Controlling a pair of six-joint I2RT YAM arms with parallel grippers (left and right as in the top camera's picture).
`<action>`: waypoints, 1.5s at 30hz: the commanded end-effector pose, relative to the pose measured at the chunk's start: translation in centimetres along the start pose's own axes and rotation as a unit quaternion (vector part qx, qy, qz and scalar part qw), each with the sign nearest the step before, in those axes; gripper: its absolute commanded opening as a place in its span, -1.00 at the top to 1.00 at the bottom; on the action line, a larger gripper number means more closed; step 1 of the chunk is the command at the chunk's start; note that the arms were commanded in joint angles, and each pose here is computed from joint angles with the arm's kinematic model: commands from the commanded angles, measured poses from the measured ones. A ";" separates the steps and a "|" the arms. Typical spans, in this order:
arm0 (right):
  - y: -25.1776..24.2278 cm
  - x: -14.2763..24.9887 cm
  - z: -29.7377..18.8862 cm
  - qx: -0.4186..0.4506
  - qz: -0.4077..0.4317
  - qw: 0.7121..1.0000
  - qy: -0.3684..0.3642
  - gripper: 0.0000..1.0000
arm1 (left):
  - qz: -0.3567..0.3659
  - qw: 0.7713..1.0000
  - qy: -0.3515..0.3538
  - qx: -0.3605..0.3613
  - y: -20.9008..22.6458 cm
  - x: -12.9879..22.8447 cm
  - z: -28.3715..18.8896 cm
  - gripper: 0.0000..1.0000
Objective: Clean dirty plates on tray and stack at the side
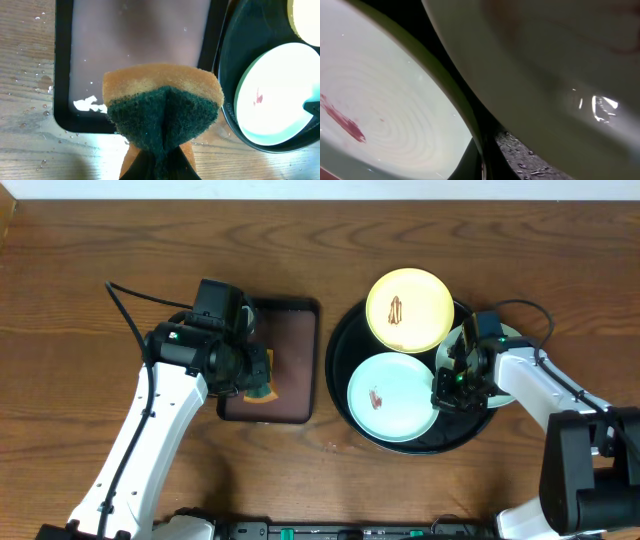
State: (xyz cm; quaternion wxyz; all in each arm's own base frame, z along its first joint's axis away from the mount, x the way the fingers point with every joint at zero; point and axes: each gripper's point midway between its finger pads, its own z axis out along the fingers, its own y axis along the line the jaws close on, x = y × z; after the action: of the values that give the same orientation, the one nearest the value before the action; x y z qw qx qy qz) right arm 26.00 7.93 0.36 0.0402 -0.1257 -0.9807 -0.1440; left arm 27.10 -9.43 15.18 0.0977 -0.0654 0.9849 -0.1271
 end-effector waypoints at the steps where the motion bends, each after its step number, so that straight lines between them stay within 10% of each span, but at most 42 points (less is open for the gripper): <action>1: 1.0 -0.3 0.3 -0.006 0.039 0.999 -0.011 0.97 | 0.004 1.000 -0.015 0.013 -0.7 -0.6 -0.9 0.85; 6: 1.8 -0.2 0.6 -0.002 0.075 0.997 -0.017 0.97 | 0.024 0.999 -0.024 0.023 -2.0 -0.8 -0.7 0.85; 9: 1.1 -0.9 0.6 0.023 0.034 0.998 -0.037 0.56 | 0.039 0.999 -0.024 0.028 -2.8 -0.5 -0.6 0.85; 13: 1.8 -2.5 0.4 0.015 -0.050 0.996 -0.069 0.49 | 0.050 0.998 -0.033 0.037 -3.9 -0.7 -0.4 0.85; 18: 1.2 -2.8 0.6 0.029 -0.059 0.995 -0.078 0.97 | 0.047 0.996 -0.052 0.061 -6.5 -1.7 0.5 0.85; 36: 1.0 -2.4 1.1 0.031 -0.064 0.994 -0.077 0.98 | 0.056 0.981 0.064 0.173 -21.2 3.6 17.9 0.85; 45: 1.0 -2.4 1.1 0.031 -0.064 0.995 -0.076 0.98 | 0.025 0.999 0.035 -0.025 -11.9 2.1 22.4 0.85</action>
State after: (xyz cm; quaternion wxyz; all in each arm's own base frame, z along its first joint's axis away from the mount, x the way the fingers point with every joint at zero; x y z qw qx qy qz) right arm 29.18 9.24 0.15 -0.0448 -0.0788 -0.9870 -0.1328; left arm 29.53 -32.90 0.82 0.0337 -0.0054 0.9690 -0.2447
